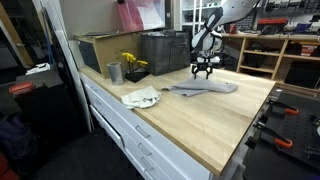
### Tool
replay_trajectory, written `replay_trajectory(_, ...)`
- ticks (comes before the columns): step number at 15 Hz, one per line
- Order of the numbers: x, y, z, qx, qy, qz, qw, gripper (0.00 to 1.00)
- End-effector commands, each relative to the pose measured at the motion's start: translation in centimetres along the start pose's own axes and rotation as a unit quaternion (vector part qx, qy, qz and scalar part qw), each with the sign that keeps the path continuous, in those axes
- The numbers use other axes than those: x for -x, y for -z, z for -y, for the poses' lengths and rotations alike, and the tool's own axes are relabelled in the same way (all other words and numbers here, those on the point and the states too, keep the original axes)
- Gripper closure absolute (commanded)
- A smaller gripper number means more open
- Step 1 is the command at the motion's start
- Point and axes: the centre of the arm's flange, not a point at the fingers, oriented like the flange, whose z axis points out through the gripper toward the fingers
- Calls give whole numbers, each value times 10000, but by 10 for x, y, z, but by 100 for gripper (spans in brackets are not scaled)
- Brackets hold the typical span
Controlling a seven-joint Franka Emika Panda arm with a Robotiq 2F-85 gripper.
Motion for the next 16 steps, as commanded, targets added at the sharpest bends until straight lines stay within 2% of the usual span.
replay_trajectory(1, -5, -13, 5, -11, 112, 55, 9999, 32)
replay_trajectory(5, -2, -5, 5, -70, 51, 23, 10000, 62)
replay_trajectory(10, 3, 23, -24, -14, -259, -164, 9995, 99)
replay_trajectory(16, -1, 52, -103, 48, -1291, -278, 9912, 99)
